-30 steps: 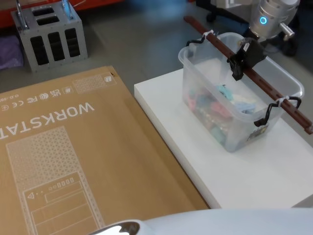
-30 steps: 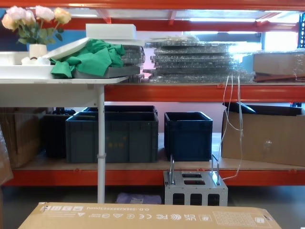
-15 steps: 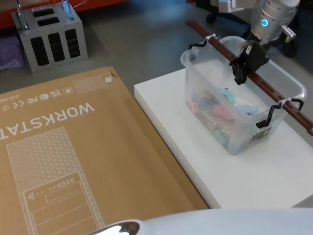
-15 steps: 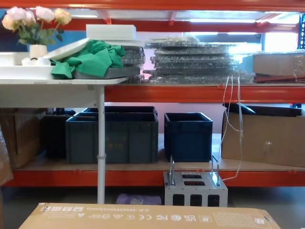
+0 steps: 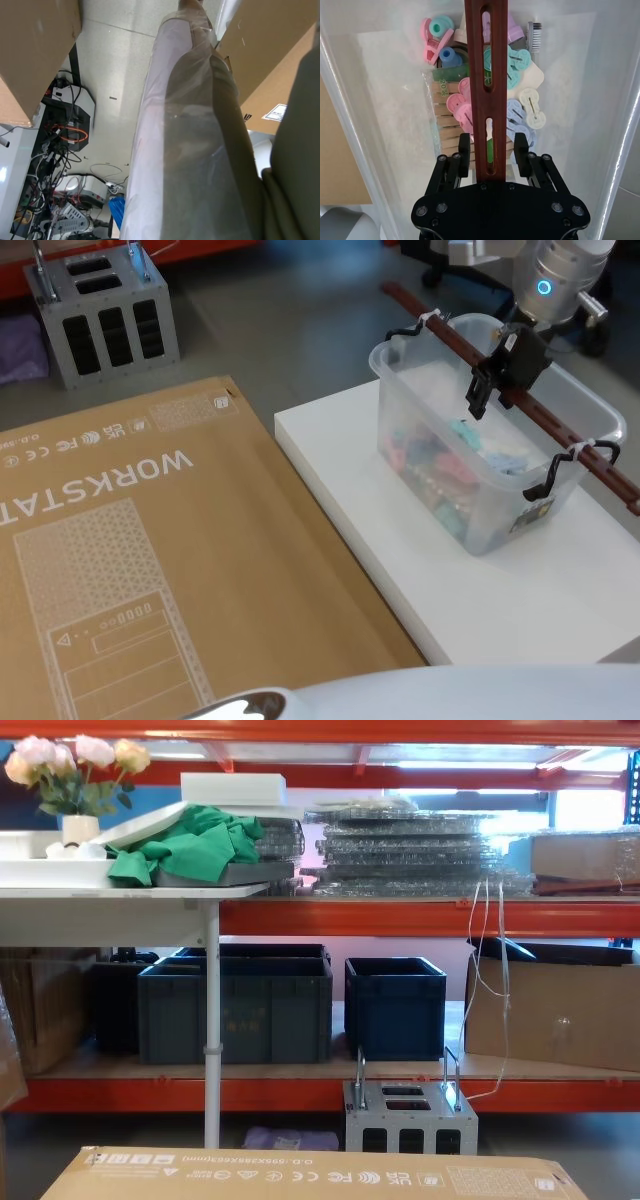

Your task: Use one hand to grasp the basket and place it at the designated location.

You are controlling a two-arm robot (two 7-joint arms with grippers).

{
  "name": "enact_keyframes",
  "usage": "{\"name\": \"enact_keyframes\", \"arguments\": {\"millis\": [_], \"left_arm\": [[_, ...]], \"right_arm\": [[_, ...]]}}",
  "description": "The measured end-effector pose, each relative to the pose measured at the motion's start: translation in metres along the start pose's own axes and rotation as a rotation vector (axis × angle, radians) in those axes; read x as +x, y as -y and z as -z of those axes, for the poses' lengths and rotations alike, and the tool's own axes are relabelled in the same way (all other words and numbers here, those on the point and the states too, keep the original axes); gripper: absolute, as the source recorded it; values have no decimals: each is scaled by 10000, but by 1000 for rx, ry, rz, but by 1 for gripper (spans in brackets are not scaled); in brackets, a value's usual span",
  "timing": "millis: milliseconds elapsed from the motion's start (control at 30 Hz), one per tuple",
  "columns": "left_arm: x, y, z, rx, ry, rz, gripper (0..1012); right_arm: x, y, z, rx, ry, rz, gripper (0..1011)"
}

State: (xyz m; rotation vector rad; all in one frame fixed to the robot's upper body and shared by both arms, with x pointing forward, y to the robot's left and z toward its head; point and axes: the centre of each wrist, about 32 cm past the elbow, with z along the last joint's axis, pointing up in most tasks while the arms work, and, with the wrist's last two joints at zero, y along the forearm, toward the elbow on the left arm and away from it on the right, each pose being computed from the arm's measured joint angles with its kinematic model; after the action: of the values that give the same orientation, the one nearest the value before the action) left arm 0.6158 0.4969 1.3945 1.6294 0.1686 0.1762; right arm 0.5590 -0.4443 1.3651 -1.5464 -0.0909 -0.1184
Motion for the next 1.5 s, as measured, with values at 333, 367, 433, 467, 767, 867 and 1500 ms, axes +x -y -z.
{"name": "enact_keyframes", "arguments": {"millis": [333, 367, 433, 467, 767, 867, 1500], "left_arm": [[0, 0, 0, 0, 0, 0, 0], [0, 0, 0, 0, 0, 0, 0], [0, 0, 0, 0, 0, 0, 0], [0, 0, 0, 0, 0, 0, 0], [0, 0, 0, 0, 0, 0, 0], [0, 0, 0, 0, 0, 0, 0], [0, 0, 1, 0, 0, 0, 0]], "right_arm": [[4, -2, 6, -4, -2, 3, 793], [5, -2, 6, -5, -2, 3, 831], [9, -2, 7, -5, -1, 4, 882], [11, -3, 7, -5, -1, 4, 917], [32, 33, 2, -4, 1, 23, 1001], [38, 72, 7, -2, -1, 36, 1001], [-73, 818, 177, 20, -54, 228, 1001]]}}
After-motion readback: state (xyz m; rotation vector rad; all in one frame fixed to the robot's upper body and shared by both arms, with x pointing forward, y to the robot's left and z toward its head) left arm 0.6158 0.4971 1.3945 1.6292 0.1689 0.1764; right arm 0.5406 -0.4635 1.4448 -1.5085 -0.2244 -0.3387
